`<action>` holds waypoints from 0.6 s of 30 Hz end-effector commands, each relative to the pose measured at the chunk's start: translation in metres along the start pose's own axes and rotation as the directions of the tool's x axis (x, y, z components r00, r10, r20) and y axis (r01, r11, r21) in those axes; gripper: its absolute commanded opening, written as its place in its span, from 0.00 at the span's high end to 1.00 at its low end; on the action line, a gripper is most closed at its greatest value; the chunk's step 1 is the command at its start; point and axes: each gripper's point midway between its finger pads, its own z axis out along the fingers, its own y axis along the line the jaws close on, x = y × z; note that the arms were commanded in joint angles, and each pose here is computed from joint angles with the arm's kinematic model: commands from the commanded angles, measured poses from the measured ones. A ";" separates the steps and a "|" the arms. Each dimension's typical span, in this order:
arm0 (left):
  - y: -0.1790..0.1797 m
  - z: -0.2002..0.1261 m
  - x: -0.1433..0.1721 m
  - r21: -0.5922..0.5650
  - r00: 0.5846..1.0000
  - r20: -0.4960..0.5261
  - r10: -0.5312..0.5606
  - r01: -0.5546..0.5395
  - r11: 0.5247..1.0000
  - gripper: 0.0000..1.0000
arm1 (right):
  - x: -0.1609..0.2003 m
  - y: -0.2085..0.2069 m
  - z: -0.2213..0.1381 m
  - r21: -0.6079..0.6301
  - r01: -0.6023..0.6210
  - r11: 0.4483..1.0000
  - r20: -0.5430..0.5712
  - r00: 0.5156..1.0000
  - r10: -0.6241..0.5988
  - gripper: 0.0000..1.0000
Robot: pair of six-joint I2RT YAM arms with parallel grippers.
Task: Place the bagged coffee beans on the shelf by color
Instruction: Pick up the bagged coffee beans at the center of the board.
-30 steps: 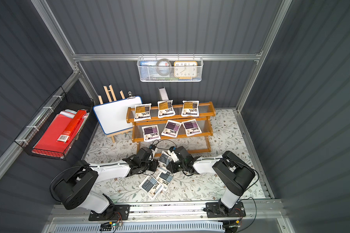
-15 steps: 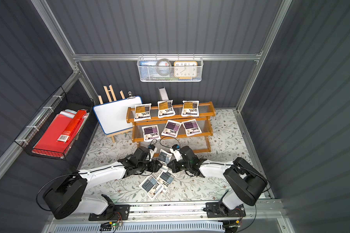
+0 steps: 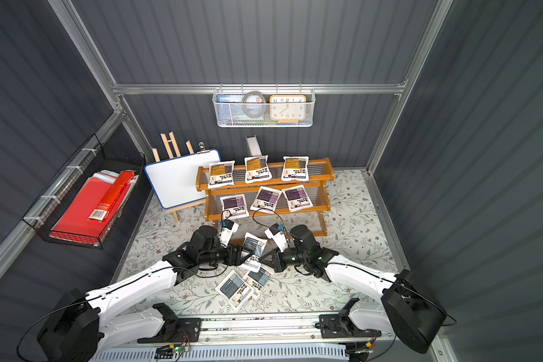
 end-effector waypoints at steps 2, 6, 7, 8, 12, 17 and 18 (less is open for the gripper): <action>-0.009 -0.002 0.003 0.064 1.000 -0.011 -0.003 0.004 0.998 0.27 | -0.001 0.007 -0.003 -0.031 0.024 0.999 -0.017 1.000 -0.025 1.00; -0.024 -0.008 -0.005 0.126 0.999 0.025 0.023 -0.026 0.992 0.32 | -0.002 0.003 0.001 -0.024 0.029 0.999 -0.029 0.999 -0.029 1.00; -0.026 -0.009 -0.006 0.137 0.999 0.028 0.025 -0.029 0.990 0.42 | -0.002 0.001 0.002 -0.018 0.028 0.999 -0.031 0.999 -0.029 1.00; -0.028 -0.010 -0.007 0.144 0.999 0.028 0.028 -0.032 0.989 0.58 | -0.003 -0.001 0.003 -0.011 0.028 1.000 -0.030 0.999 -0.029 1.00; -0.027 -0.008 -0.003 0.155 1.000 0.019 0.020 -0.023 0.988 0.97 | -0.010 -0.006 0.005 0.007 0.023 1.000 -0.019 1.000 -0.023 1.00; -0.019 -0.004 -0.008 0.123 0.999 0.030 0.014 -0.018 0.992 1.00 | -0.028 -0.011 0.000 0.045 -0.012 0.999 0.056 0.998 0.010 0.75; -0.015 -0.004 -0.015 0.091 0.998 0.060 0.014 -0.019 0.996 1.00 | -0.031 -0.010 -0.001 0.035 -0.022 0.999 0.075 0.997 0.019 0.71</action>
